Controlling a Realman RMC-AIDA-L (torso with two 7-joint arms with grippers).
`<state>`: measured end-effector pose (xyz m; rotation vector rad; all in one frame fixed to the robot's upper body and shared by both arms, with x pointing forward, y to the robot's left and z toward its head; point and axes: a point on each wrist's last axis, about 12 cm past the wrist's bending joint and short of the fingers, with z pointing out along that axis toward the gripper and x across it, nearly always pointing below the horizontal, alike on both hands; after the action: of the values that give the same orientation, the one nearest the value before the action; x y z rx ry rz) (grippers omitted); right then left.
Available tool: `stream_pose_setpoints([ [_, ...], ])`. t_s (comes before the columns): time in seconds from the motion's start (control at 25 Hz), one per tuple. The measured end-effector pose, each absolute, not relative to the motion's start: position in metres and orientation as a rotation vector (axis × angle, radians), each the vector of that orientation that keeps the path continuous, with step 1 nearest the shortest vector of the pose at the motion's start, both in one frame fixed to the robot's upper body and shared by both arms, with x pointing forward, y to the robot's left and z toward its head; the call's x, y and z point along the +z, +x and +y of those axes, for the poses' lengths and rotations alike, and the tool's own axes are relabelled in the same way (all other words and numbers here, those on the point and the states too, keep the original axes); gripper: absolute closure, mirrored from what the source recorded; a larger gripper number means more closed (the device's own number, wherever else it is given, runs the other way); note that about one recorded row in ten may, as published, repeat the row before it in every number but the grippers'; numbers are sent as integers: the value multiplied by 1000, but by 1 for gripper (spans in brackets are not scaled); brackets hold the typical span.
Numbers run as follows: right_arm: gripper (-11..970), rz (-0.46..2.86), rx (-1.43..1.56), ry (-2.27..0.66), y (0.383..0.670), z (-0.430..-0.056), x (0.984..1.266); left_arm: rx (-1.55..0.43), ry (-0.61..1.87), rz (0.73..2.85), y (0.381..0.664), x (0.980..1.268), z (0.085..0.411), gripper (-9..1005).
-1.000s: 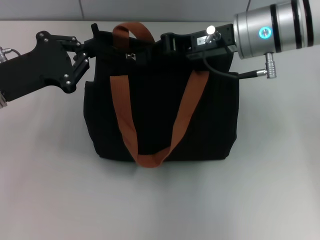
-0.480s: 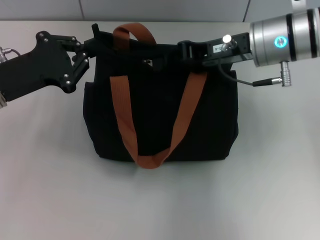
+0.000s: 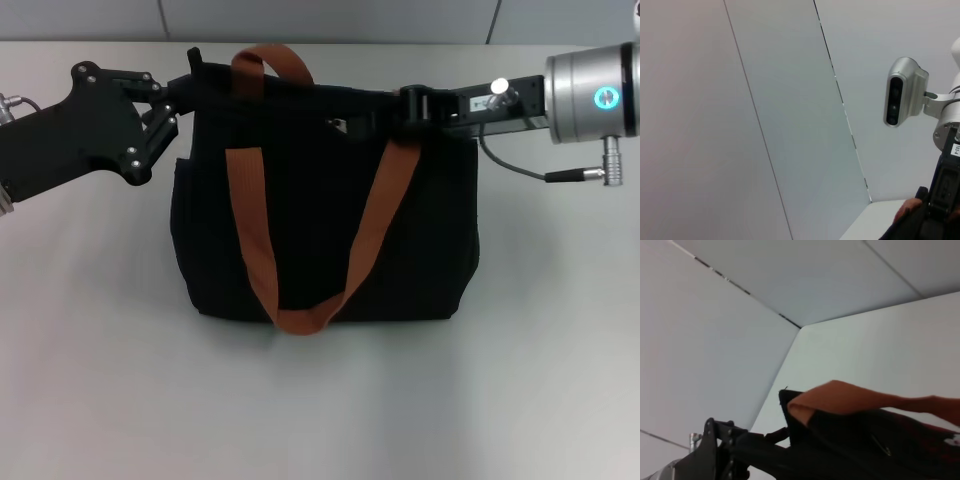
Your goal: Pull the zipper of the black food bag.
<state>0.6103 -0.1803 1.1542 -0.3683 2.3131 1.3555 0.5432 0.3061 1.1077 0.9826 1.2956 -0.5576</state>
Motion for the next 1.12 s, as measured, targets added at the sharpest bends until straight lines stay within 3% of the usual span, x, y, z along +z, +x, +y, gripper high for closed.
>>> stream_pose_setpoints([
  [0.64, 959, 2266, 1334, -240, 600, -227, 1152, -545, 974, 1298, 545, 1109, 308, 964],
  [1.12, 927, 2218, 1391, -370, 602, -215, 1170, -551, 968, 1293, 546, 1109, 305, 965],
])
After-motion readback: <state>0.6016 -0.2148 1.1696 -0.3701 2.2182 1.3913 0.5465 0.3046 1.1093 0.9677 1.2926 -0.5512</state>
